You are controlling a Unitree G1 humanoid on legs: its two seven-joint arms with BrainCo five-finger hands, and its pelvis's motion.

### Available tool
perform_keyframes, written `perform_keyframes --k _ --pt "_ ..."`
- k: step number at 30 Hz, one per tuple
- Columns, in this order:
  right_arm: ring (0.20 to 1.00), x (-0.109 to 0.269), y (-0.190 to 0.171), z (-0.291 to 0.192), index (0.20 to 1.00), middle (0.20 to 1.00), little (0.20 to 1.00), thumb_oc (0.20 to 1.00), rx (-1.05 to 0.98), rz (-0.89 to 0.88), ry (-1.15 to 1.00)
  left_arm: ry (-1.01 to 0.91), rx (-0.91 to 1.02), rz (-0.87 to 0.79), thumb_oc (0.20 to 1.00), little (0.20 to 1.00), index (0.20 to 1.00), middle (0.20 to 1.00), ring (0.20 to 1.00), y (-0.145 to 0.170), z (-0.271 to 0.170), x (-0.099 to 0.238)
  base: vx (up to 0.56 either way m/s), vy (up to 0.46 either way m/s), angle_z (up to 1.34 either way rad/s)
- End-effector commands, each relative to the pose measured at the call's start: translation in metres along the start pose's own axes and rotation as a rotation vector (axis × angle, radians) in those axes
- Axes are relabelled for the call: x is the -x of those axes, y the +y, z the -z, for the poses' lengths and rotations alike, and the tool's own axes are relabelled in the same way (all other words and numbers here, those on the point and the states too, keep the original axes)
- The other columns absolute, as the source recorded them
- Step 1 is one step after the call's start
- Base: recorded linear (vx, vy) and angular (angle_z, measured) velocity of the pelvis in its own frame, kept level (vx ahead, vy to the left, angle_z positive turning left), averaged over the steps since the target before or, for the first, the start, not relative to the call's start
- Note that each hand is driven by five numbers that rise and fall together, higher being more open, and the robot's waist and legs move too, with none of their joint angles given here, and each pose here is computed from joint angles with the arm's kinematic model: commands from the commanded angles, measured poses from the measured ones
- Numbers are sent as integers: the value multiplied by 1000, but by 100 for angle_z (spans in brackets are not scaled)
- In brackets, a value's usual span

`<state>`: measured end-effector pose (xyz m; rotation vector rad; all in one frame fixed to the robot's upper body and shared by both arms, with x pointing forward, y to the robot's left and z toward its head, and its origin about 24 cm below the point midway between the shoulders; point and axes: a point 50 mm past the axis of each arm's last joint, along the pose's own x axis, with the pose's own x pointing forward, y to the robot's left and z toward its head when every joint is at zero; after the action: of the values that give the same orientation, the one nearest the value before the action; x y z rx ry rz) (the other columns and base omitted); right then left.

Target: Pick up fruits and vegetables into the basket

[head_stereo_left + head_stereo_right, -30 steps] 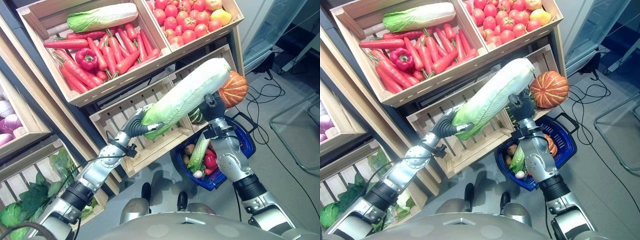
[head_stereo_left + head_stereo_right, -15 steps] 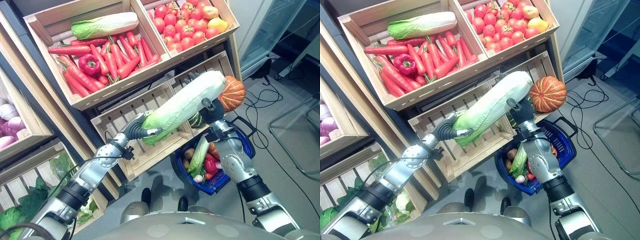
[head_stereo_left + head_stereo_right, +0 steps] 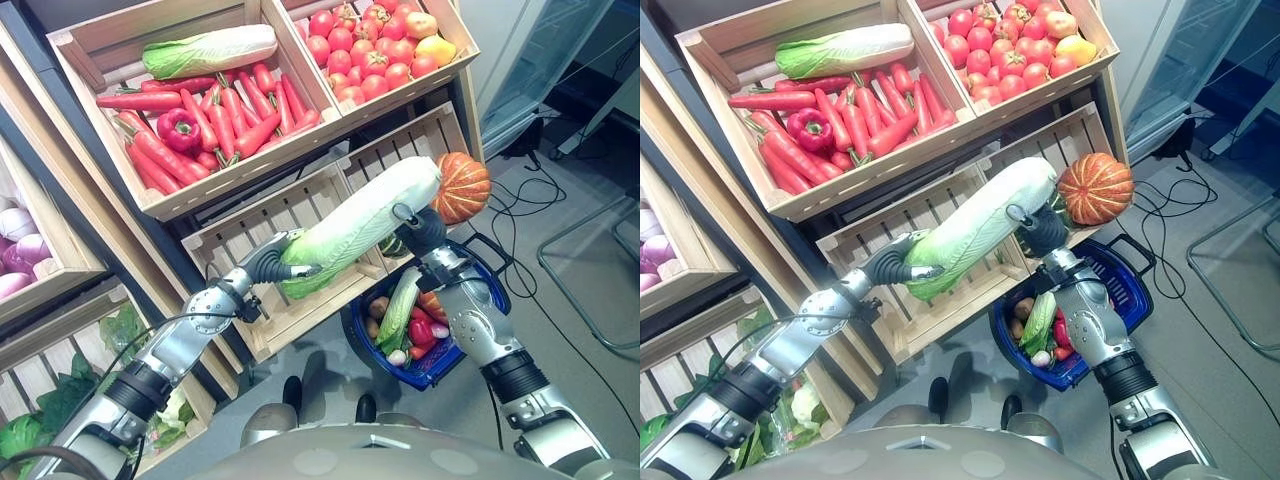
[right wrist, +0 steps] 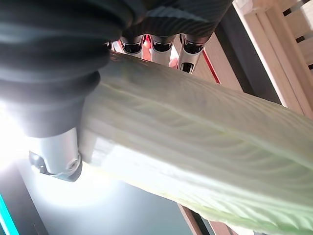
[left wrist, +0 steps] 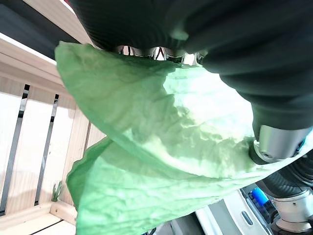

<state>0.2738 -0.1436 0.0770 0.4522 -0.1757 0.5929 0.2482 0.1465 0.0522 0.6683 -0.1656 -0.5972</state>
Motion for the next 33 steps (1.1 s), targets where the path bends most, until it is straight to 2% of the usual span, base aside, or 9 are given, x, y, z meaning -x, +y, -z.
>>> perform_keyframes --k 1,6,8,9,10,16,21,28,33 --pt "200 -9 17 -11 200 200 200 200 -21 -108 -90 -93 -77 -45 200 200 200 200 200 14 -15 -7 -19 3 -5" --pt "200 -6 11 -8 200 200 200 200 -57 -6 -123 -38 -117 -139 200 200 200 200 200 19 -9 -5 -8 7 -6" --pt "200 -4 6 -6 200 200 200 200 -71 70 -138 -2 -132 -190 548 548 548 548 548 22 -3 -2 0 0 0" --pt "200 -2 4 -6 200 200 200 200 -74 94 -145 9 -142 -208 649 649 649 649 649 23 -1 -1 0 0 0" --pt "200 0 1 -4 200 200 200 200 -76 137 -153 28 -155 -233 1000 1000 1000 1000 1000 25 2 1 0 0 0" --pt "200 9 -16 -9 200 200 200 200 -72 372 -238 90 -185 -461 1000 1000 1000 1000 1000 48 13 11 -127 13 -4" --pt "200 16 -44 -34 200 200 200 200 -55 587 -411 3 -170 -723 1000 1000 1000 1000 1000 78 -3 8 -275 22 -6" --pt "200 33 -65 -47 200 200 200 200 14 831 -498 -67 -126 -850 1000 1000 1000 1000 1000 86 -14 6 -99 20 -5" --pt "200 26 -91 -70 200 200 200 200 122 1028 -553 -165 -107 -863 1000 1000 1000 1000 1000 91 -35 -15 -131 -9 6"
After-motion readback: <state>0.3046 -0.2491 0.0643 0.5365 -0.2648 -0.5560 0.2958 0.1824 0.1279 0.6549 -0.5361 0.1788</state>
